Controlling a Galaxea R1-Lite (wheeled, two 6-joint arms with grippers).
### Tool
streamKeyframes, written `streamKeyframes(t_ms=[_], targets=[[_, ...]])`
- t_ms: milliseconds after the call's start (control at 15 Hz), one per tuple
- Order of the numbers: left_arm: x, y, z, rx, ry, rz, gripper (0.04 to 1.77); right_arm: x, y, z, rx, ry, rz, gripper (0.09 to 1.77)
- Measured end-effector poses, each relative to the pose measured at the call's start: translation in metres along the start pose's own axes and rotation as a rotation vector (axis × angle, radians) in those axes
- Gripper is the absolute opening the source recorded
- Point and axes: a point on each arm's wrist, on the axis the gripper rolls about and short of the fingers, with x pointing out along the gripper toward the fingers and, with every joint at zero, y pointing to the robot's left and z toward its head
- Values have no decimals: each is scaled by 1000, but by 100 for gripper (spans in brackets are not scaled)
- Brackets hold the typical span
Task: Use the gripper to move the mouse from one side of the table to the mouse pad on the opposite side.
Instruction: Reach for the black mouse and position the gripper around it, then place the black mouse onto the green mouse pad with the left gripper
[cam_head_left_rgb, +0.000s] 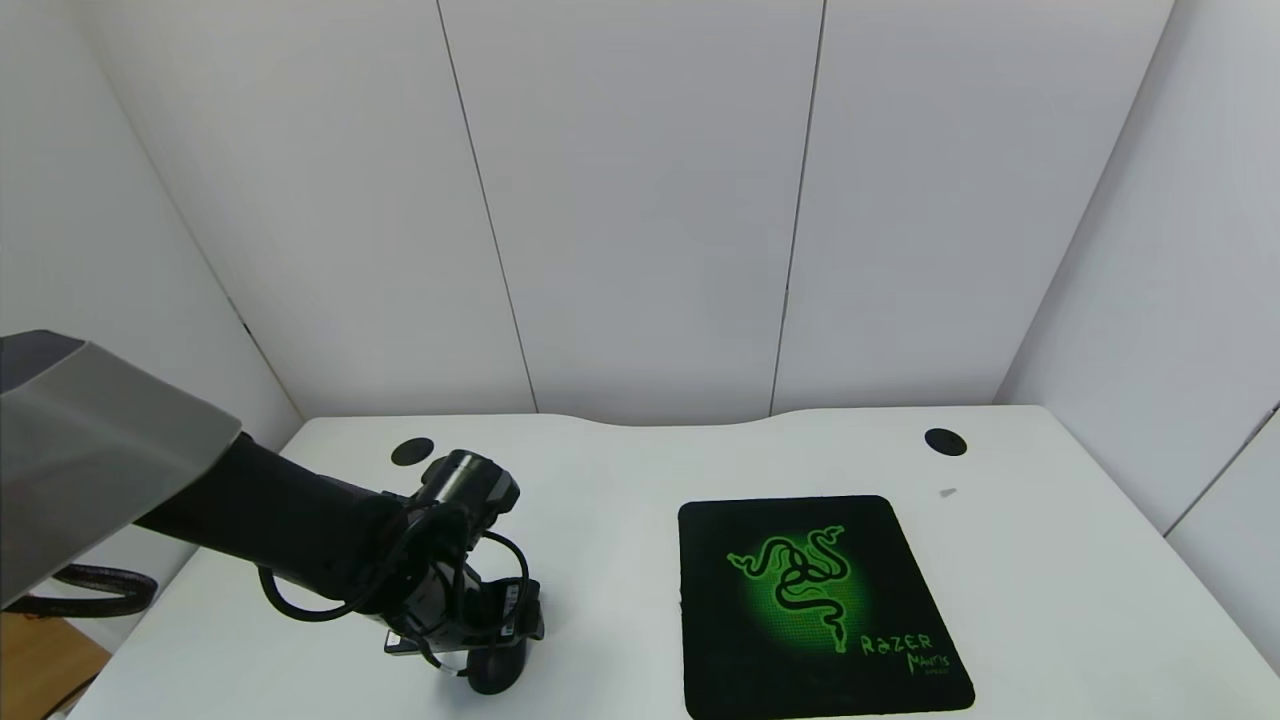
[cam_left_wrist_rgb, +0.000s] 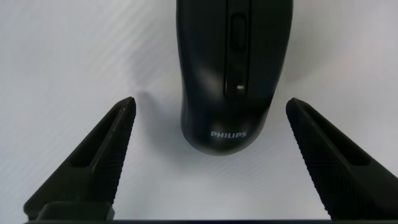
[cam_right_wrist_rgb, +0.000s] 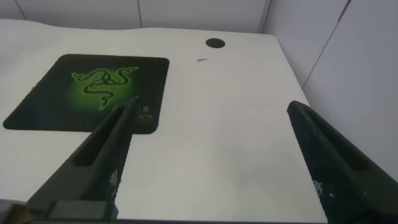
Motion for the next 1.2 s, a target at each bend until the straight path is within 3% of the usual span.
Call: streamKeyframes(t_ms=[133,333,467,1200], targets=[[3,-1,1,-5,-30,10,163,0,0,0,0,0,-1,171],[5,-3,0,1,-25,14,112,0,0,0,0,0,-1,171],[6,-3,-1,2,-23,14,95,0,0,0,0,0,-1,171],[5,-3,-1,1,-17,17,91,0,0,0,0,0,-1,171]])
